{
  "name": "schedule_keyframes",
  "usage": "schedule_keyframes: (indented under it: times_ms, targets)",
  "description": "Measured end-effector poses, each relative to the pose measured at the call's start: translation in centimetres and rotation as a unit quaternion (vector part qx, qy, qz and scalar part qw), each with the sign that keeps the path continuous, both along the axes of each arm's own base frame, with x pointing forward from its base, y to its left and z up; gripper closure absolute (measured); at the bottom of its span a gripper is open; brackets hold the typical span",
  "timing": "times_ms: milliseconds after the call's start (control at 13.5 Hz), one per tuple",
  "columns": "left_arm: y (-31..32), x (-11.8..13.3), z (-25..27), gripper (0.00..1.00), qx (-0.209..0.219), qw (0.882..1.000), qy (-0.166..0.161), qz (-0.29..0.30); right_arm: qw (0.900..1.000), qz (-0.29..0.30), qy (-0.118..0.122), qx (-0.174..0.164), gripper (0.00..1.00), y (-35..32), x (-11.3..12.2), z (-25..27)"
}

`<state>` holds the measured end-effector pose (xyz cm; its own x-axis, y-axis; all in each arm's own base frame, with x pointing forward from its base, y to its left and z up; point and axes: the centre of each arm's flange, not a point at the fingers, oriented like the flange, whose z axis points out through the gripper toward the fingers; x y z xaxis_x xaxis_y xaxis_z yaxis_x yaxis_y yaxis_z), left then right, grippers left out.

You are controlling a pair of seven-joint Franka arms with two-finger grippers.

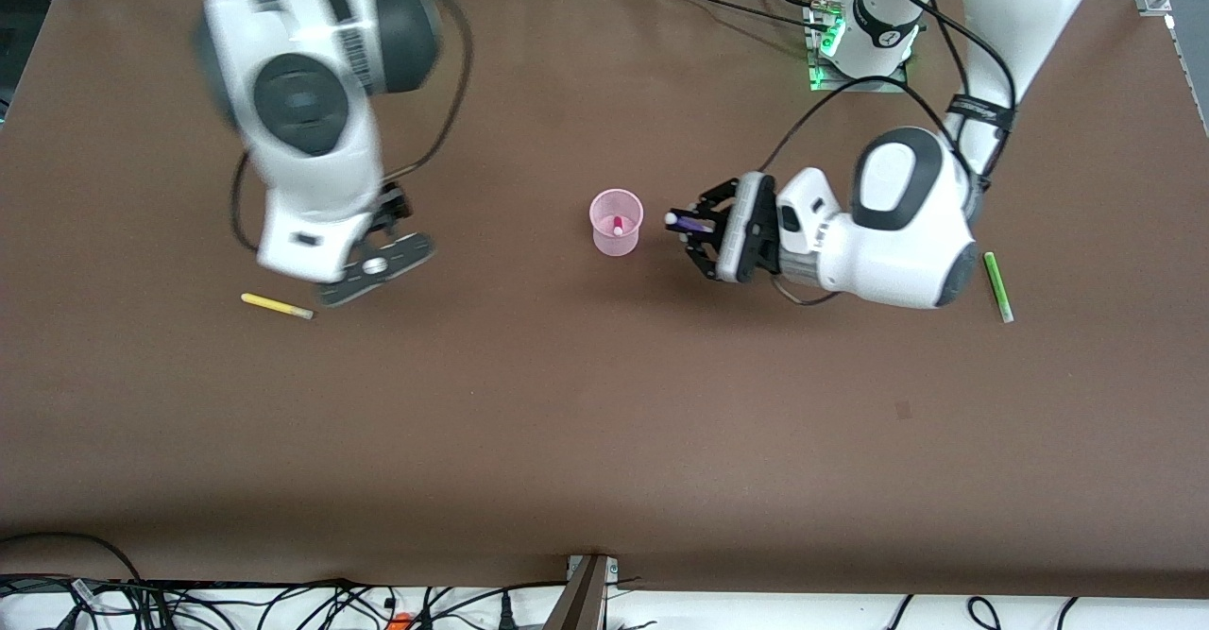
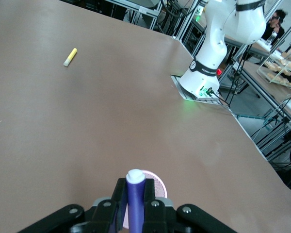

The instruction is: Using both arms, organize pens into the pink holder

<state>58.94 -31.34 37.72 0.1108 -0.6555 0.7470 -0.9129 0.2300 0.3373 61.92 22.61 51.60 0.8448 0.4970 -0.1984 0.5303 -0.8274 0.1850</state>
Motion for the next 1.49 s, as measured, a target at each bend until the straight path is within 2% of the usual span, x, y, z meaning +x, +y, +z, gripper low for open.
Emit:
schedule_keyframes:
  times_ms: [223, 520, 743, 966, 1040, 1337, 1486]
  targets:
    - [-4.8, -1.7, -1.0, 0.82, -0.001, 1.0, -0.022, 0.008, 0.995, -0.086, -0.013, 0.058, 0.0, -11.2, 2.5, -1.0]
    - [-10.6, -5.8, -3.9, 0.82, 0.012, 0.999, -0.03, -0.006, 0.982, -0.168, -0.04, 0.078, 0.0, -21.0, 3.3, -5.8]
    - [-11.9, -7.6, -5.6, 0.82, 0.022, 0.999, -0.024, -0.016, 0.971, -0.202, -0.06, 0.112, 0.0, -23.6, 1.1, -9.9]
    - [-12.0, -8.6, -6.8, 0.82, 0.031, 0.999, -0.018, -0.019, 0.96, -0.248, -0.051, 0.121, 0.0, -26.5, -1.6, -9.2]
    - [-12.2, -8.9, -7.1, 0.75, 0.033, 0.999, -0.017, -0.02, 0.956, -0.26, -0.049, 0.124, 0.0, -27.4, -2.1, -8.3]
    - [-12.5, -9.5, -7.5, 0.34, 0.038, 0.999, -0.01, -0.02, 0.949, -0.286, -0.035, 0.127, 0.0, -29.2, -3.3, -7.1]
    - [-12.5, -9.6, -6.9, 0.12, 0.051, 0.999, 0.012, -0.003, 0.948, -0.29, -0.032, 0.126, 0.0, -29.6, -3.5, -7.1]
